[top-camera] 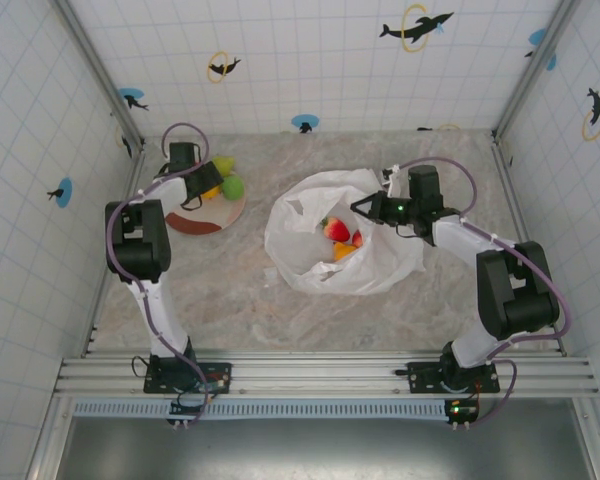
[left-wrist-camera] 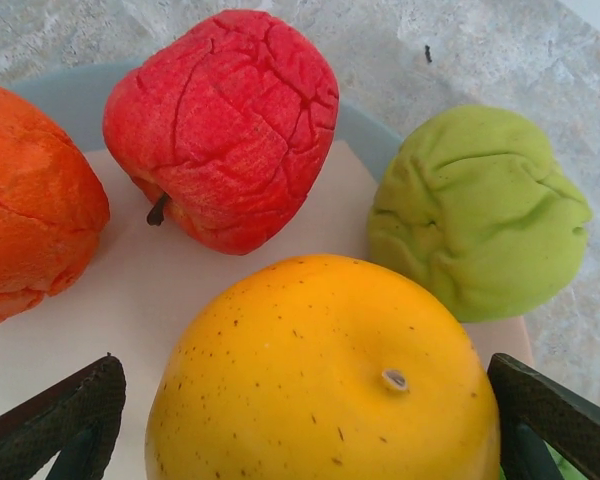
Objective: Place the fruits into the plastic bag
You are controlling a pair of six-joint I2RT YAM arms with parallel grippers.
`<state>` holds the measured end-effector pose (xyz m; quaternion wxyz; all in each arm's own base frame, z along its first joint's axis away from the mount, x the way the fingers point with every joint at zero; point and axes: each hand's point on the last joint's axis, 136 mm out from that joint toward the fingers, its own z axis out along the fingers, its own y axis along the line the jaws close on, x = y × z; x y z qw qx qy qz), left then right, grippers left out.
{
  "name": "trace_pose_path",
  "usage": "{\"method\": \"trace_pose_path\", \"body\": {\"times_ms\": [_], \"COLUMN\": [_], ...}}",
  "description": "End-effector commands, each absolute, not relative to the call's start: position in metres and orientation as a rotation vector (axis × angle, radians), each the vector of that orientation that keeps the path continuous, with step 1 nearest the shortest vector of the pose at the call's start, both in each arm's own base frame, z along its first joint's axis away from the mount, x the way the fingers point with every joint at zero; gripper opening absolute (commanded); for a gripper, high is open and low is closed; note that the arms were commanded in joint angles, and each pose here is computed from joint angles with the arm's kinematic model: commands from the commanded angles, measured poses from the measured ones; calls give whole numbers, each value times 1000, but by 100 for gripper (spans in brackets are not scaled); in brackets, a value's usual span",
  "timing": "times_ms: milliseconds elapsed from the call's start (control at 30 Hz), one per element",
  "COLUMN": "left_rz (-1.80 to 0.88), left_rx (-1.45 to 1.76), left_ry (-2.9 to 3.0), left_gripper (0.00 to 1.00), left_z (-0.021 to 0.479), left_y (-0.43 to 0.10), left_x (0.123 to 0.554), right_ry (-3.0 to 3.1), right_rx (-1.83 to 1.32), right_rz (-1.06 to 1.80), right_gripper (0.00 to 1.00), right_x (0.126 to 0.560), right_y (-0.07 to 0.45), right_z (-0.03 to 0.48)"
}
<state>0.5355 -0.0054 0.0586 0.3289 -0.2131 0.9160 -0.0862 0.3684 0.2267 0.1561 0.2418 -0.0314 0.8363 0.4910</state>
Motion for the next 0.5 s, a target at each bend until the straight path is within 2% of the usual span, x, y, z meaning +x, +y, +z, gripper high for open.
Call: {"method": "trace_pose_path", "body": {"times_ms": [0,467], "left_rz": [-205,-229], "left_rx": [-537,-551], "left_ry": [2419,2391], "left_gripper": [92,80], "left_z": [55,63], "left_y": [-2,-4], "left_x": [538,525], "right_ry": [2256,2257], "right_rx": [-106,-97], "right_rz": [1342,1340], "right_gripper": [0,0], "right_x": [370,370], "right_y": [224,221], "right_z": [165,164]}}
